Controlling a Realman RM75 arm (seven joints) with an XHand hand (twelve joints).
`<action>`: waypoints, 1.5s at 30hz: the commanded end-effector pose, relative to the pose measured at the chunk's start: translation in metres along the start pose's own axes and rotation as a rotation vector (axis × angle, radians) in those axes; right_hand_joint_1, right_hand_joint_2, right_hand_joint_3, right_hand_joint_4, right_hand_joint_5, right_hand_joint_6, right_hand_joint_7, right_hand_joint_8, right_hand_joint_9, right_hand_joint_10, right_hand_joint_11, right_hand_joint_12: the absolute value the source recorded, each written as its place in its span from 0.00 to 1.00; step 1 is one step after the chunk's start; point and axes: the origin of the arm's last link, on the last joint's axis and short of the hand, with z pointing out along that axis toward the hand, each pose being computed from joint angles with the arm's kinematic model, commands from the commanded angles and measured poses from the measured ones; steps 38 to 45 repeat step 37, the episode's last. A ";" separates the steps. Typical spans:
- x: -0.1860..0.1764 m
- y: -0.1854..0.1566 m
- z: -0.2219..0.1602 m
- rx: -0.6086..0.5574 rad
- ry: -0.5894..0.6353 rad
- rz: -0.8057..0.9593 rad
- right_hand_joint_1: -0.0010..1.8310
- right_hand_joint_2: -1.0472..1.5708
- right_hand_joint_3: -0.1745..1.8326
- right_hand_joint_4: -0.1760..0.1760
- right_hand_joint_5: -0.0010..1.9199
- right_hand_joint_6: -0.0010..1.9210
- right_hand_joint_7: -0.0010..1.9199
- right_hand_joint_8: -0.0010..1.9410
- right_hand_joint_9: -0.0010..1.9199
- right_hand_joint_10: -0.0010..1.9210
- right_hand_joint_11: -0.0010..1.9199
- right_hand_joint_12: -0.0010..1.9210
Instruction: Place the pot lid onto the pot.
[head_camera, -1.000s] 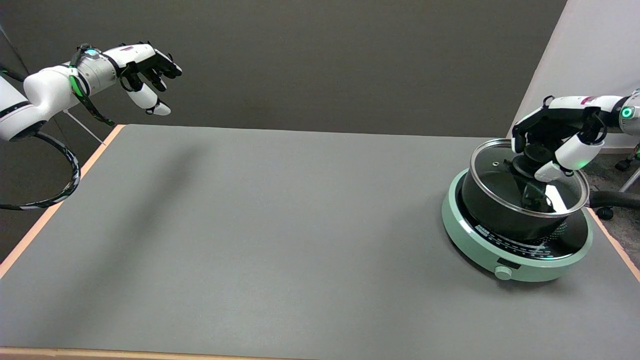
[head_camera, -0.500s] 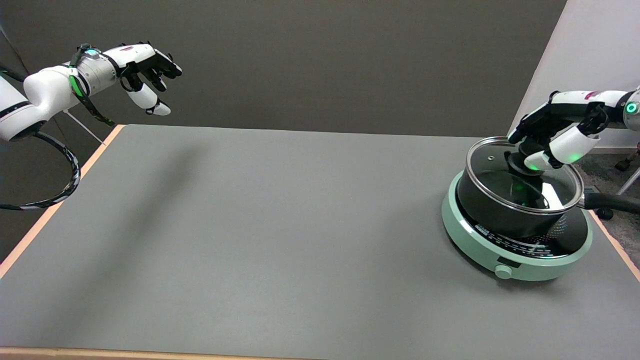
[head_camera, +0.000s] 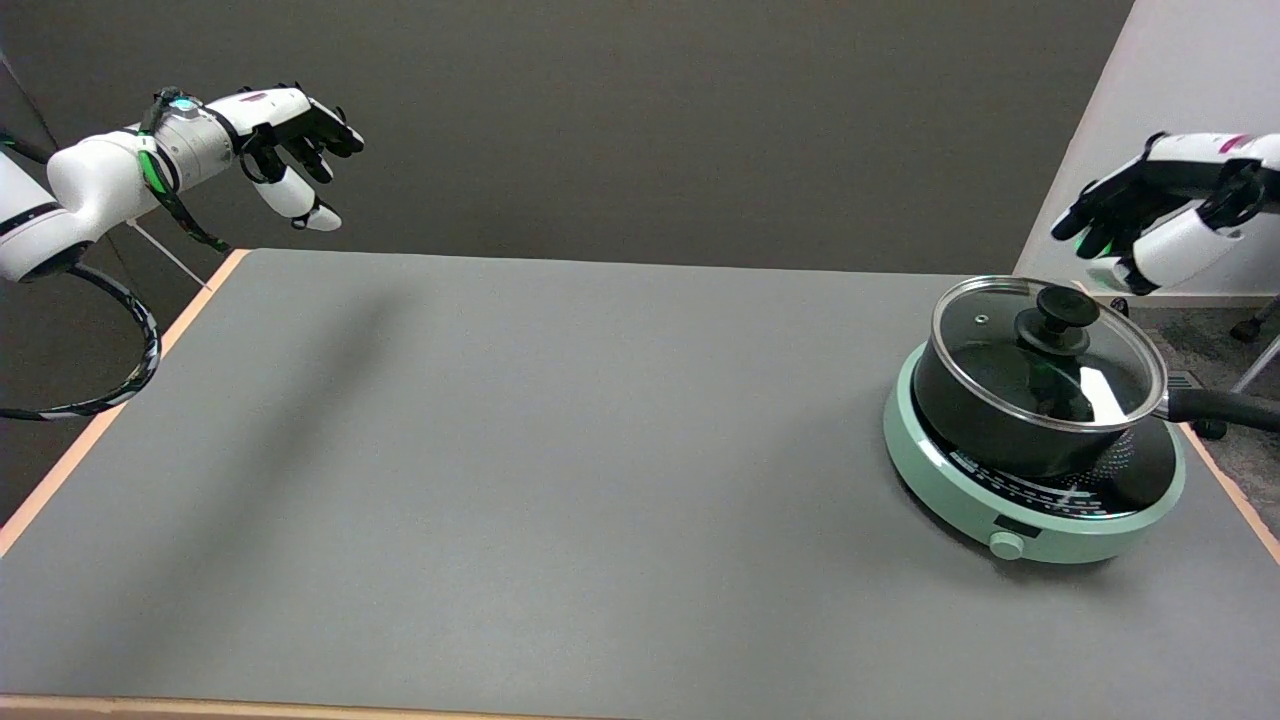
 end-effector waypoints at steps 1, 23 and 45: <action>0.017 0.007 -0.011 -0.028 0.070 -0.021 0.60 0.66 0.53 0.37 0.32 0.16 0.38 0.27 0.32 0.55 0.00 0.79; 0.044 -0.018 -0.025 0.358 0.659 0.227 0.55 0.65 0.54 0.46 0.31 0.15 0.38 0.19 0.34 0.41 0.03 0.77; -0.001 -0.059 0.006 0.534 0.793 0.345 0.46 0.65 0.53 0.63 0.35 0.20 0.46 0.21 0.43 0.42 0.23 0.75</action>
